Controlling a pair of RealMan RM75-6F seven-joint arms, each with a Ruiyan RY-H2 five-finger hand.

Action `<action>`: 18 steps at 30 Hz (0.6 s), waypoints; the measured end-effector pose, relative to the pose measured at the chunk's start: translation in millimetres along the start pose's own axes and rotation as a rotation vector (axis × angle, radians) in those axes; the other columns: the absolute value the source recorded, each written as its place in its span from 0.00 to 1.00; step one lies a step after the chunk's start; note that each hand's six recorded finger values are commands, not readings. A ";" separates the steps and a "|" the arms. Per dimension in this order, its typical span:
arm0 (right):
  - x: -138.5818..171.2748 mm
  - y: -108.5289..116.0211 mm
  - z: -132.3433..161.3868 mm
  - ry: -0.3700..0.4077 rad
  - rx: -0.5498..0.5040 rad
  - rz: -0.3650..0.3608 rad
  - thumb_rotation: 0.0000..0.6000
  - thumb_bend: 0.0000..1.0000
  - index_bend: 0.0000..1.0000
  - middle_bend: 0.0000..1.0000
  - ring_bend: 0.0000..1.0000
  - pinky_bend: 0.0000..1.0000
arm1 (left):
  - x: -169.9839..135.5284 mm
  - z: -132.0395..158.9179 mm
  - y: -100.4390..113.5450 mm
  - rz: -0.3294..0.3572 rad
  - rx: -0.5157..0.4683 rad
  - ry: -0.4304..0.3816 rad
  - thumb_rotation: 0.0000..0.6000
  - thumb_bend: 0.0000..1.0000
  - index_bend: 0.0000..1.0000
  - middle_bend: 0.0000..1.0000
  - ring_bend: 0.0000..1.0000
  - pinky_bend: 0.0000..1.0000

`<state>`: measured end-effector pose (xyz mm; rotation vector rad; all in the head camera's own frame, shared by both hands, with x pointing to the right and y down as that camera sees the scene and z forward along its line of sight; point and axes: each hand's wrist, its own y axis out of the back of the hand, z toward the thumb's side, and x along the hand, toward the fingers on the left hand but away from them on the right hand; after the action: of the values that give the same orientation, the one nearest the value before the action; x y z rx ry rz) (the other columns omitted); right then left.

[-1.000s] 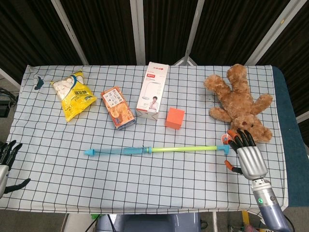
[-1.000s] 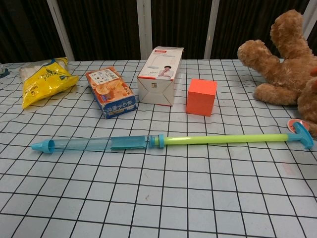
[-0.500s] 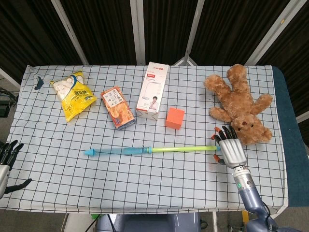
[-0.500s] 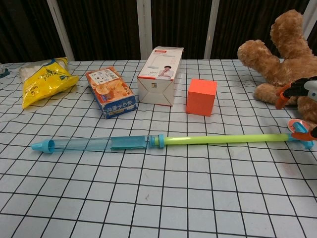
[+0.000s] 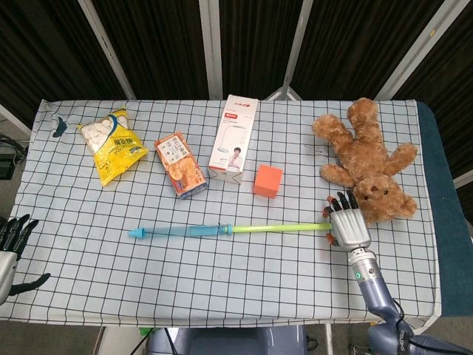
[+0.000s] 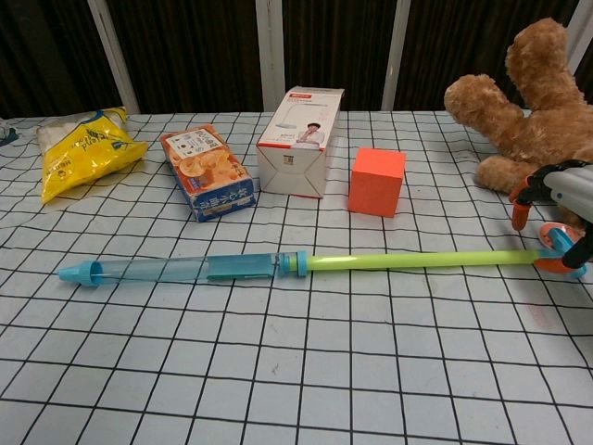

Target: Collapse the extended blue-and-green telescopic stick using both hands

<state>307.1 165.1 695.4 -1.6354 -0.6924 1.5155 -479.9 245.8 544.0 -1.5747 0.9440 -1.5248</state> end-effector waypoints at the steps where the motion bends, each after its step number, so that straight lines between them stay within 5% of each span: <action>1: -1.3 -1.7 0.3 0.001 0.003 0.003 1.00 0.28 0.44 0.23 0.11 0.00 | 0.1 0.0 0.0 0.000 0.001 0.000 1.00 0.17 0.00 0.00 0.00 0.00; 18: -12.1 -16.7 1.7 0.011 0.038 0.029 1.00 0.28 0.51 0.23 0.11 0.00 | 0.1 -0.5 0.4 0.008 0.010 0.003 1.00 0.17 0.00 0.00 0.00 0.00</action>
<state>305.7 164.6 716.1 -1.6305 -0.6323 1.5298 -480.4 245.5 543.7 -1.5601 0.9417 -1.5246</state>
